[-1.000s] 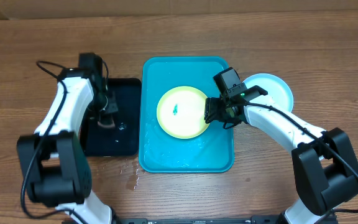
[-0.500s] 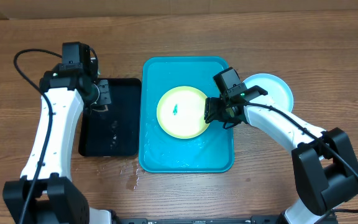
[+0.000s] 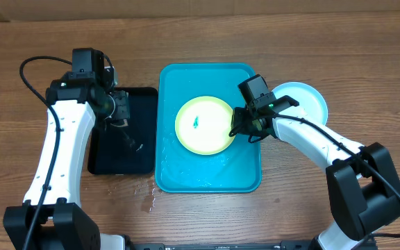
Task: Clean dirty plates on tray and stack at the side
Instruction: 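Lift the sponge with the left gripper and carry it toward the yellow plate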
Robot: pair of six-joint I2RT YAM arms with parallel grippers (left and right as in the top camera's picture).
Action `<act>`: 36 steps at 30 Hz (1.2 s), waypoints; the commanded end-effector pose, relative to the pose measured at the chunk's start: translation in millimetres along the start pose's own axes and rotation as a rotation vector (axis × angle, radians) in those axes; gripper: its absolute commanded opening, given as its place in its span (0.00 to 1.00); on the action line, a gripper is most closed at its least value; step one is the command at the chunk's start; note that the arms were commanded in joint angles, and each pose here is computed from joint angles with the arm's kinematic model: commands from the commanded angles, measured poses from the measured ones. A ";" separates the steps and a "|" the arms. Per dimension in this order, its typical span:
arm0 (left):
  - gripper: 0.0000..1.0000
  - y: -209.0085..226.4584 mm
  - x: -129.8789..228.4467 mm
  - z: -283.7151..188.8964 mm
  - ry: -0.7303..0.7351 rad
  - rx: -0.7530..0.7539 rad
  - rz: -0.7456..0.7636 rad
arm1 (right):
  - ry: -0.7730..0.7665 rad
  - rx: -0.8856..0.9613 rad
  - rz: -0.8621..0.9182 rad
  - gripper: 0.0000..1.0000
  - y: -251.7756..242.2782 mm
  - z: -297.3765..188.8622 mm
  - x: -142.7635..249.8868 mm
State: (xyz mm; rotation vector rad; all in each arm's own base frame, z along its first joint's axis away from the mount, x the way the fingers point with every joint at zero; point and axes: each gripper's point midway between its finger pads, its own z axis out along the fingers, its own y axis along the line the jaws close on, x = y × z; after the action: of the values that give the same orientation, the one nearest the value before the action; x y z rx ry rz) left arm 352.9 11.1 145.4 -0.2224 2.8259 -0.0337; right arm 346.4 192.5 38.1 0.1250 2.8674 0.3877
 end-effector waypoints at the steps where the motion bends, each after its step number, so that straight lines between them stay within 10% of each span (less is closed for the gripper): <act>1: 0.04 -8.4 1.1 -5.6 -0.011 0.022 0.026 | -0.006 0.006 0.022 0.46 -2.3 2.2 -2.0; 12: 0.04 -7.9 15.6 -5.3 0.047 0.017 0.029 | -0.002 0.014 0.085 0.44 -9.8 22.5 7.5; 22: 0.04 -7.8 17.2 -5.4 0.054 0.016 0.021 | -0.013 -0.037 0.079 0.04 0.6 22.8 3.4; 36: 0.04 -12.1 17.3 -3.9 0.059 0.041 0.021 | -0.027 -0.029 0.187 0.04 -0.9 22.9 0.6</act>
State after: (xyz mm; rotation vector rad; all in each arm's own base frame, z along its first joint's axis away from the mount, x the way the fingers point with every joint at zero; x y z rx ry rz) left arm 337.2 3.3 141.0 -0.2102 2.8947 -0.0627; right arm 349.3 201.7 18.8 0.2854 2.8458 0.4872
